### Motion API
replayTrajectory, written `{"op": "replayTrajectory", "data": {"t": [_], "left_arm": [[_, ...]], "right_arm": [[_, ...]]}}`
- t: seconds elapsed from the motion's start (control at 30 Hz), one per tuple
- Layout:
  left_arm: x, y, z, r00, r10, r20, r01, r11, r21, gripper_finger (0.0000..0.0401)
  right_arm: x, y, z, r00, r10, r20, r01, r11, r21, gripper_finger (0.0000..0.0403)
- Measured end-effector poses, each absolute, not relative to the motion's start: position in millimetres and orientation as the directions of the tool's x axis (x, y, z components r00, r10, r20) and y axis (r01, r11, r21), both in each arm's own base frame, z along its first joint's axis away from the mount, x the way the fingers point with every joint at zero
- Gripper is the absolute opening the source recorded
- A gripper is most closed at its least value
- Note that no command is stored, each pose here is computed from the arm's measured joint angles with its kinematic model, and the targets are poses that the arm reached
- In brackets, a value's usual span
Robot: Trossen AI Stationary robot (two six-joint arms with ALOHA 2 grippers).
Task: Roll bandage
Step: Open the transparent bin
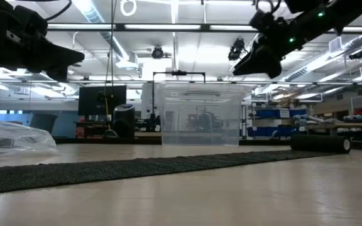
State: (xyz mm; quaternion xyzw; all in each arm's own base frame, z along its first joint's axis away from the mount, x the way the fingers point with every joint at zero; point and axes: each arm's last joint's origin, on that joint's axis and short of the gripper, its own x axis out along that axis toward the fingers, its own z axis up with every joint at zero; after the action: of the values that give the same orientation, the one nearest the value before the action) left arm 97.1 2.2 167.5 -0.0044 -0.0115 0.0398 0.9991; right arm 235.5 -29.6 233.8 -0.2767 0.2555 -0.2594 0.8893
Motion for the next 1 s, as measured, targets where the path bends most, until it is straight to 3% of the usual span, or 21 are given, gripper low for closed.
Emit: {"op": "replayTrajectory", "data": {"t": [0.37,0.67,0.77,0.93,1.0], "left_arm": [[99,2,165,0.997,0.08,-0.004,-0.08,0.997,-0.006,0.0004],[100,2,164,0.997,0.08,-0.022,-0.08,0.997,-0.003,0.0004],[100,2,164,0.997,0.08,-0.021,-0.08,0.997,-0.003,0.0004],[100,2,164,0.997,0.08,-0.022,-0.08,0.997,-0.003,0.0004],[100,2,164,0.997,0.08,-0.023,-0.08,0.997,-0.003,0.0004]], "right_arm": [[262,-36,209,0.538,-0.767,-0.349,0.214,0.525,-0.824,0.0174],[278,-41,197,0.394,-0.866,-0.307,0.185,0.402,-0.897,0.0193],[282,-43,198,0.374,-0.878,-0.298,0.187,0.386,-0.903,0.0163],[285,-43,205,0.347,-0.9,-0.262,0.213,0.347,-0.913,0.0054],[285,-42,212,0.345,-0.907,-0.239,0.23,0.329,-0.916,0.0052]]}}
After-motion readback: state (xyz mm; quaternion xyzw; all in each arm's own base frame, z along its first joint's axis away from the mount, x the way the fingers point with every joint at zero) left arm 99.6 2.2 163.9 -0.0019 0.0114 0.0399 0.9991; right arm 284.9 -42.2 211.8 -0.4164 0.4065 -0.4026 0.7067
